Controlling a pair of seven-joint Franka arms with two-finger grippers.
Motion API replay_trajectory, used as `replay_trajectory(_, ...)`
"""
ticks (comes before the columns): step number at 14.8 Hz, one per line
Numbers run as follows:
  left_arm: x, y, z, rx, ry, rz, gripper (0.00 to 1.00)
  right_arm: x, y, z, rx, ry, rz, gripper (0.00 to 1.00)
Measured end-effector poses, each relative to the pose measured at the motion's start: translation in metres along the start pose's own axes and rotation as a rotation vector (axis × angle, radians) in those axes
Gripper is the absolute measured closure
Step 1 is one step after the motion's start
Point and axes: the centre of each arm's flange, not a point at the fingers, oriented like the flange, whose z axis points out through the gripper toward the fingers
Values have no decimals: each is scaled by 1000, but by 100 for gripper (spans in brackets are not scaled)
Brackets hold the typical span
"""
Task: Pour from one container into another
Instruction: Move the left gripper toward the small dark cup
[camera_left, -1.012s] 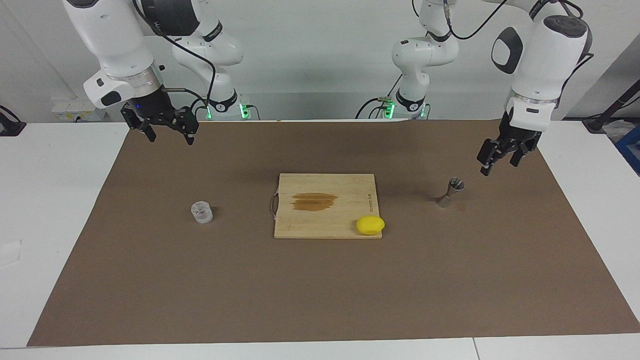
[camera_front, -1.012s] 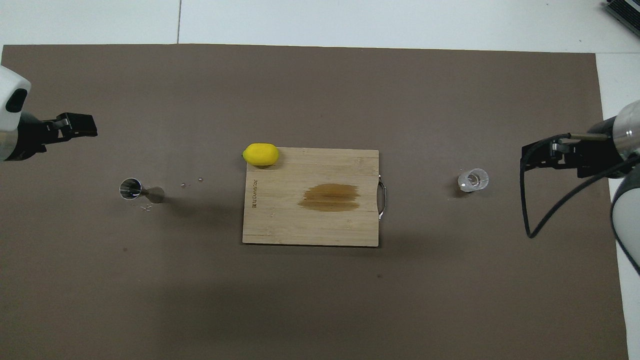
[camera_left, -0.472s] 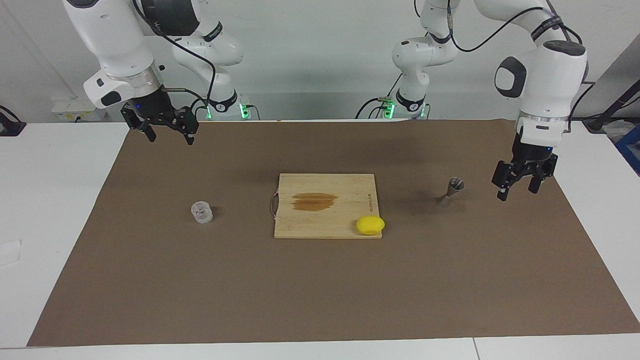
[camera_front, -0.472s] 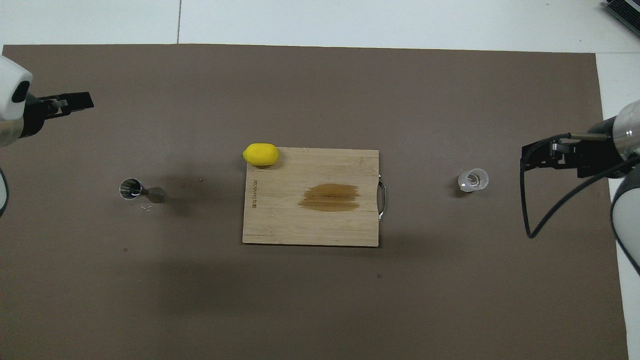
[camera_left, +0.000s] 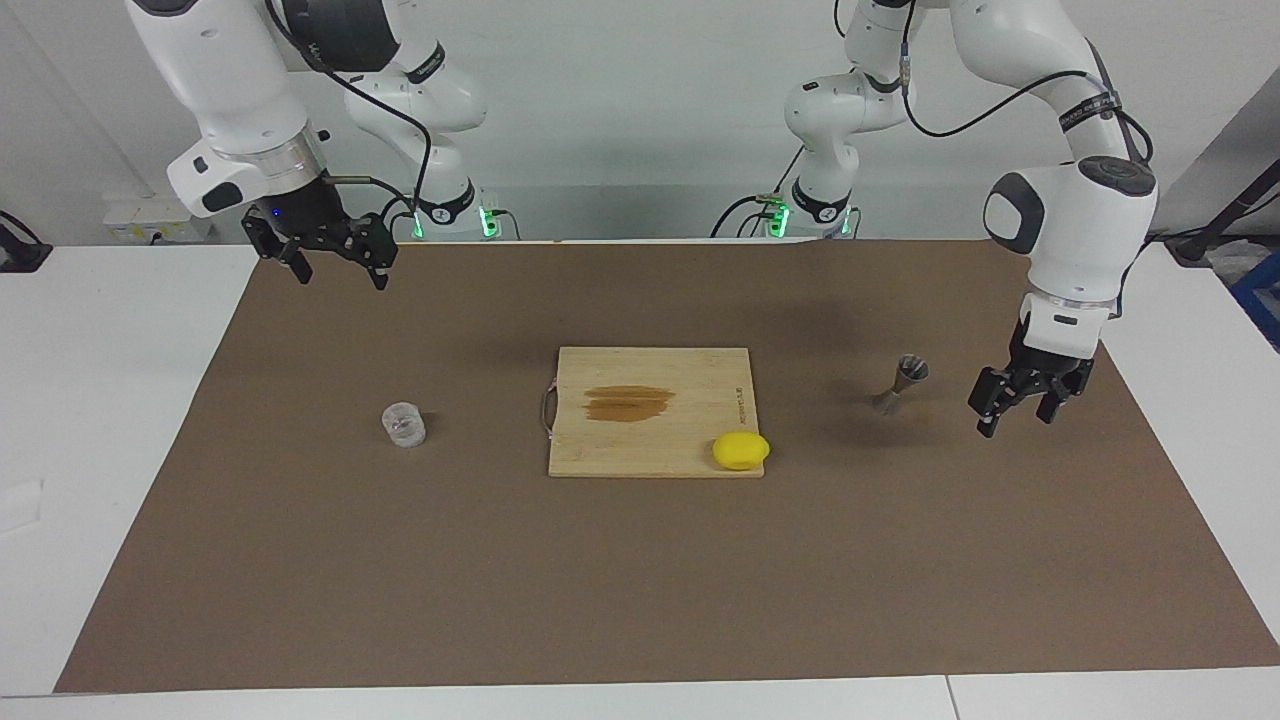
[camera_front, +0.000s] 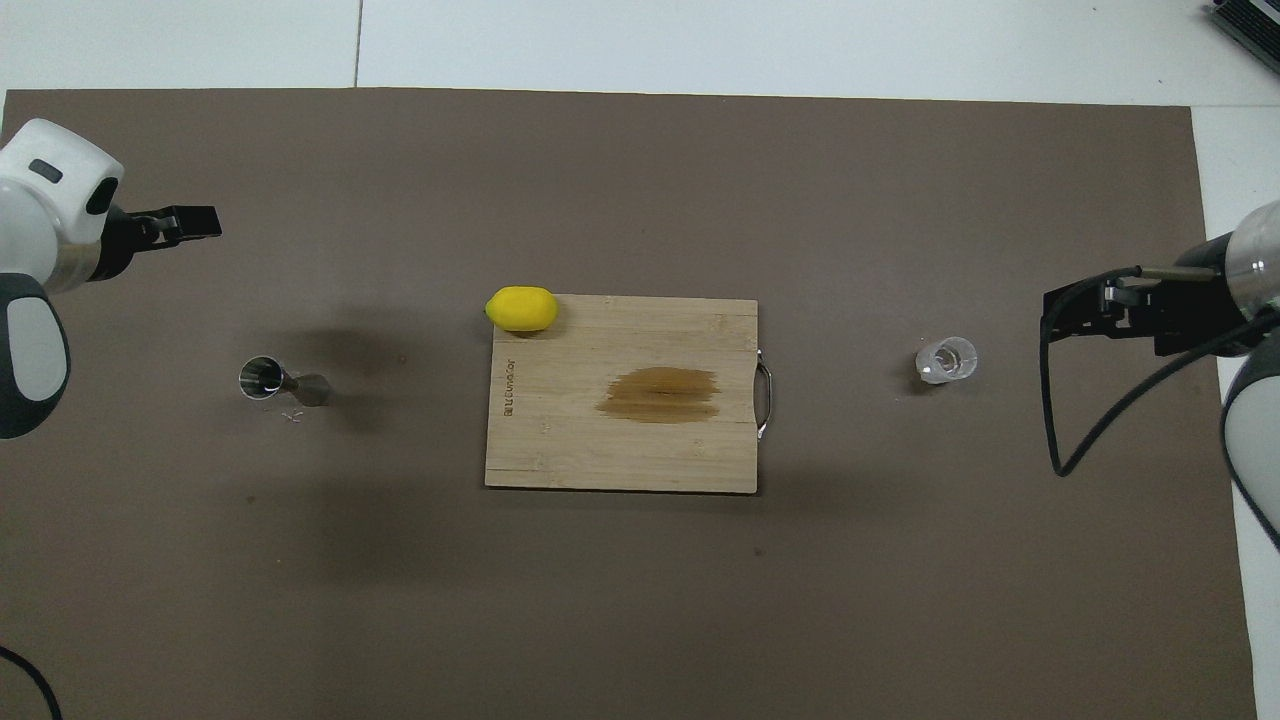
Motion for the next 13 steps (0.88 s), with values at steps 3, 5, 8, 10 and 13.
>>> replay_trajectory(3, -16, 13, 0, 13, -125, 30, 0, 0, 0, 0, 0, 0, 0, 0)
replay_trajectory(5, -23, 32, 0, -30, -152, 75, 0, 0, 0, 0, 0, 0, 0, 0)
replay_trajectory(8, -30, 44, 3, -127, -185, 176, 0, 0, 0, 0, 0, 0, 0, 0)
replay_trajectory(10, -35, 33, 6, -203, -214, 233, 0, 0, 0, 0, 0, 0, 0, 0)
replay_trajectory(13, -38, -3, 10, -276, -244, 286, 0, 0, 0, 0, 0, 0, 0, 0)
